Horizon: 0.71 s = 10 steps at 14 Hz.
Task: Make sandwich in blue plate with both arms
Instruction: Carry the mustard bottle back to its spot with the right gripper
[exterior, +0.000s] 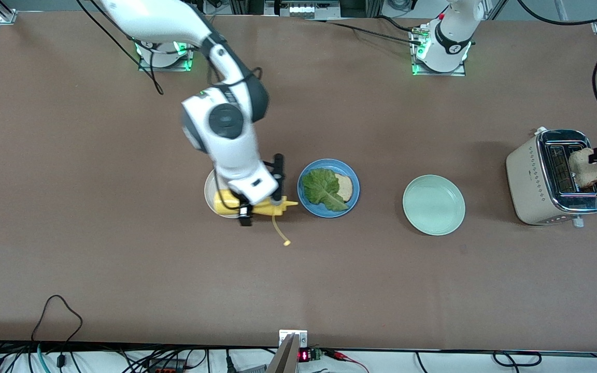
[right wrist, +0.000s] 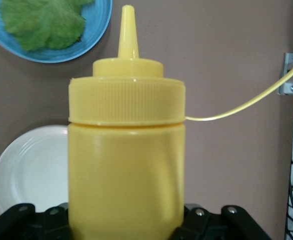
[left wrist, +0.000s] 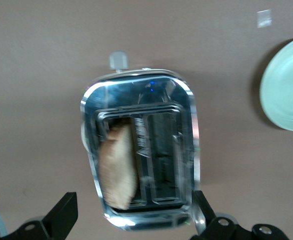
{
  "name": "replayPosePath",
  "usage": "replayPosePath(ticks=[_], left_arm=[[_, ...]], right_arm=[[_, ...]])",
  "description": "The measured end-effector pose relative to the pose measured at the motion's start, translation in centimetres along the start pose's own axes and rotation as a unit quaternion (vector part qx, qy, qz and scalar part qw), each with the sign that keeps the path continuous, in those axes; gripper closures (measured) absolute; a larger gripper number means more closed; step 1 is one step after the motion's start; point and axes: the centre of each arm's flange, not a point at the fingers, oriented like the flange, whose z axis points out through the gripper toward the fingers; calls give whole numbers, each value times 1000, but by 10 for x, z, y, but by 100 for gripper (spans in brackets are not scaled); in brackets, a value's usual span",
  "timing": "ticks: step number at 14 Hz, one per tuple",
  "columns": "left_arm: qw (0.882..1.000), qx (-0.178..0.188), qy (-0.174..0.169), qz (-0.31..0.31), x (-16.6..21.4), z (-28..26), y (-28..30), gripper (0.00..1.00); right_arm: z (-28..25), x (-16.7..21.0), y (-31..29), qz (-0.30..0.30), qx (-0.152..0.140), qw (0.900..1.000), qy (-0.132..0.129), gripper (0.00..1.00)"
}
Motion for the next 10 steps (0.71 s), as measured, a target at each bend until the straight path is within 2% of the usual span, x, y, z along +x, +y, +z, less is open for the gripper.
replayPosePath(ticks=[3,5,6,7,8,9,10], left_arm=[[1000,2,12,13,-10,31,-26,0],[1000,-6,2,12,-17,53,-30,4],[1000,-10,-3,12,-20,61,-29,8],[1000,-12,-5,11,-21,69,-30,8],[1000,-12,-5,10,-22,77,-31,16],[1000,-13,-4,10,-23,84,-31,24],[1000,-14,-5,10,-24,90,-30,25]], right_arm=[[-40,-81,31,6,47,995,84,59],[-48,-141,43,12,74,986,146,59],[-48,-174,47,15,89,980,178,59],[-45,-210,51,20,102,972,212,59],[-41,-248,52,26,114,962,247,59],[-34,-288,51,34,126,950,285,59],[-24,-326,46,41,136,935,325,59]])
